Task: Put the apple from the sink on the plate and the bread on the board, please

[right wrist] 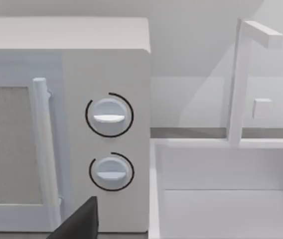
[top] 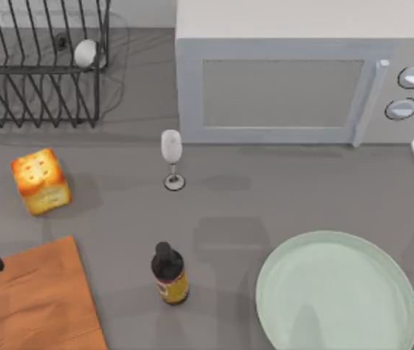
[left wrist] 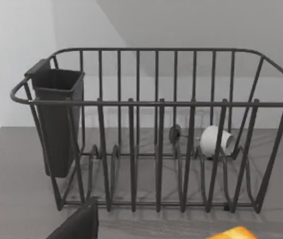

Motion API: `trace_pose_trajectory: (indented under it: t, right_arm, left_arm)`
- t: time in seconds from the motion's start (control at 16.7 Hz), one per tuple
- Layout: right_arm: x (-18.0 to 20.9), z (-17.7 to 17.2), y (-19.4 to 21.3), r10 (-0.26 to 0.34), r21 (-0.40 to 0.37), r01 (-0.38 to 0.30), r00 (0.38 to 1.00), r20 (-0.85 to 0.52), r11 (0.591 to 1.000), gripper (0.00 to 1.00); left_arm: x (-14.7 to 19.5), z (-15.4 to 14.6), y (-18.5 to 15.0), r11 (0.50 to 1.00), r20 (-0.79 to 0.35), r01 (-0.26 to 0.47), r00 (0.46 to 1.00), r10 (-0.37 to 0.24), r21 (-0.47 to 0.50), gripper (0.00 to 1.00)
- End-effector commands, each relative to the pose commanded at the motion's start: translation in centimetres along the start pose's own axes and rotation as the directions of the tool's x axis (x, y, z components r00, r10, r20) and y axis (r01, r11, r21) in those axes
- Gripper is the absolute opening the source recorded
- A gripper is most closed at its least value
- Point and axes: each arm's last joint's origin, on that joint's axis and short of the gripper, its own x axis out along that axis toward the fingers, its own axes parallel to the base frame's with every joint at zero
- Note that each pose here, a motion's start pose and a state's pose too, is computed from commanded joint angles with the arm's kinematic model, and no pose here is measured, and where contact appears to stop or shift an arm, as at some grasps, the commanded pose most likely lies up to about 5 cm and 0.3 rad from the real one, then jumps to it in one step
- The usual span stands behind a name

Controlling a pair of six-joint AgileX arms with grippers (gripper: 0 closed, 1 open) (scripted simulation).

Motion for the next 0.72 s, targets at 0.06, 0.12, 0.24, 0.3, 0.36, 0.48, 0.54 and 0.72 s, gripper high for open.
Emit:
trace_pose_trajectory:
  t: [0.06, 0.12, 0.24, 0.3, 0.36, 0.48, 0.54, 0.72]
  right_arm:
    - [0.0, 0.0, 0.0, 0.0, 0.0, 0.0, 1.0, 0.0, 1.0, 1.0]
    - [0.0, 0.0, 0.0, 0.0, 0.0, 0.0, 1.0, 0.0, 1.0, 1.0]
    - [0.0, 0.4, -0.1, -0.005, -0.005, 0.005, 1.0, -0.024, 1.0, 1.0]
    - [0.1, 0.9, -0.1, -0.011, -0.01, 0.01, 0.999, -0.048, 1.0, 1.0]
    - [0.2, 1.4, -0.2, -0.017, -0.017, 0.016, 0.997, -0.081, 1.0, 1.0]
    - [0.7, 2.7, -0.4, -0.035, -0.033, 0.029, 0.985, -0.17, 0.999, 1.0]
    - [1.2, 3.5, -0.5, -0.045, -0.043, 0.036, 0.973, -0.227, 0.998, 1.0]
    - [3.6, 5.4, -1.1, -0.074, -0.071, 0.048, 0.897, -0.435, 0.996, 1.0]
  left_arm:
    - [0.0, 0.0, 0.0, 1.0, 0.0, 0.0, 1.0, 0.0, 0.0, 1.0]
    - [0.0, 0.0, 0.0, 1.0, 0.0, 0.0, 1.0, 0.0, 0.0, 1.0]
    - [0.0, 0.0, 0.0, 1.0, 0.0, 0.0, 1.0, 0.0, 0.0, 1.0]
    - [0.0, 0.0, 0.0, 1.0, 0.0, 0.0, 1.0, 0.0, 0.0, 1.0]
    - [0.0, 0.0, 0.0, 1.0, 0.0, 0.0, 1.0, 0.0, 0.0, 1.0]
    - [0.0, 0.0, 0.0, 1.0, 0.0, 0.0, 1.0, 0.0, 0.0, 1.0]
    - [0.0, 0.0, 0.0, 1.0, 0.0, 0.0, 1.0, 0.0, 0.0, 1.0]
    - [0.0, 0.0, 0.0, 1.0, 0.0, 0.0, 1.0, 0.0, 0.0, 1.0]
